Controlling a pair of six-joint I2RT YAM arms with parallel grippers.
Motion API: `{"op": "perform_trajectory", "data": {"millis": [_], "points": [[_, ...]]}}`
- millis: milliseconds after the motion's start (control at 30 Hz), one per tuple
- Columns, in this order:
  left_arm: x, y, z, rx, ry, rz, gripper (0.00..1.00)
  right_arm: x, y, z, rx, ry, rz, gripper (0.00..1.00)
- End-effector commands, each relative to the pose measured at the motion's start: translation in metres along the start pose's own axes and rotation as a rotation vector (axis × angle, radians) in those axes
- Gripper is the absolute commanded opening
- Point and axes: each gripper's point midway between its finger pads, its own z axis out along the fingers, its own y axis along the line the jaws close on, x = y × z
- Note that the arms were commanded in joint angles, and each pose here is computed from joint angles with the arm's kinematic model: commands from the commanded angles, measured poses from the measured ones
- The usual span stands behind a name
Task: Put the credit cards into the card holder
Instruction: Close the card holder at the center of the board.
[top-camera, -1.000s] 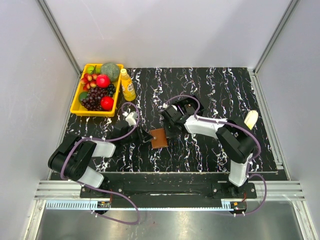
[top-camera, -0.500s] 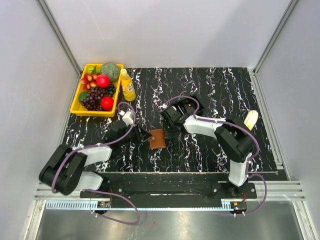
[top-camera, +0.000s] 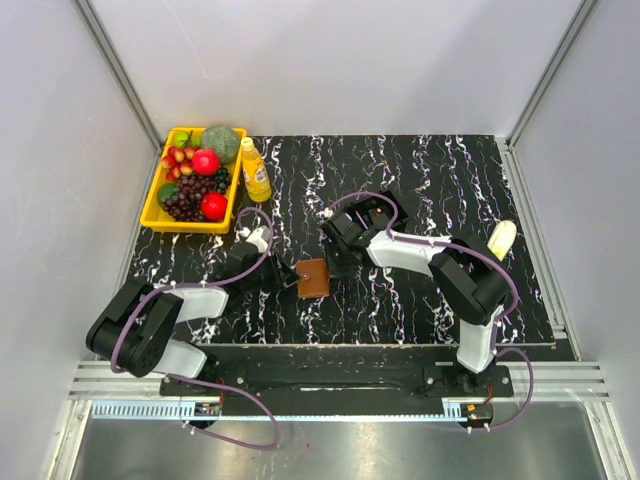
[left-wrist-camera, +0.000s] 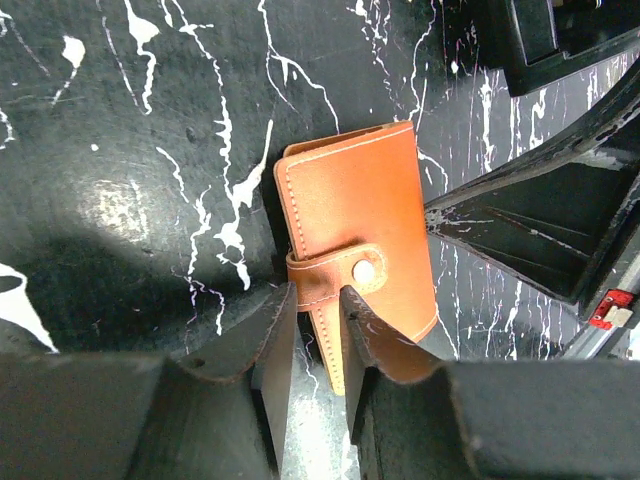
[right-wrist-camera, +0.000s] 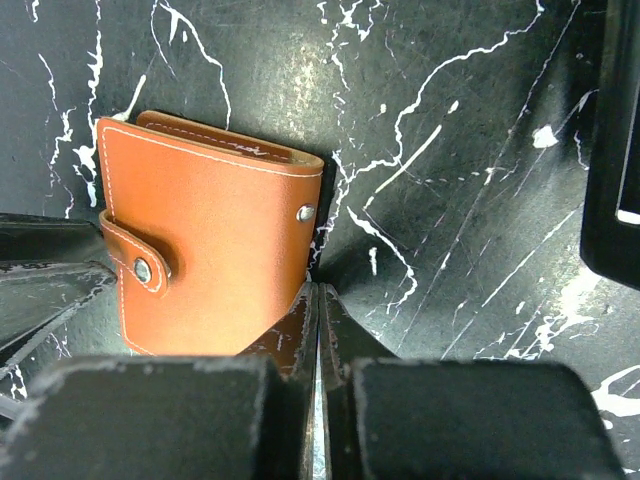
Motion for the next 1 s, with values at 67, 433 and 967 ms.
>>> {"op": "perform_trajectory", "data": {"millis": [67,433,967], "points": [[-0.006,-0.029,0.008,0.122,-0.022,-0.002,0.27,-0.004,0.015,0.001,-0.045,0.002,0.003,0.03],[0.011,-0.028,0.012,0.128,0.053,0.076,0.17,-0.005,0.015,0.002,-0.044,0.0,0.004,0.03],[0.004,-0.022,-0.006,0.068,0.005,0.116,0.19,-0.059,0.008,-0.049,0.017,-0.215,-0.035,0.08]]}}
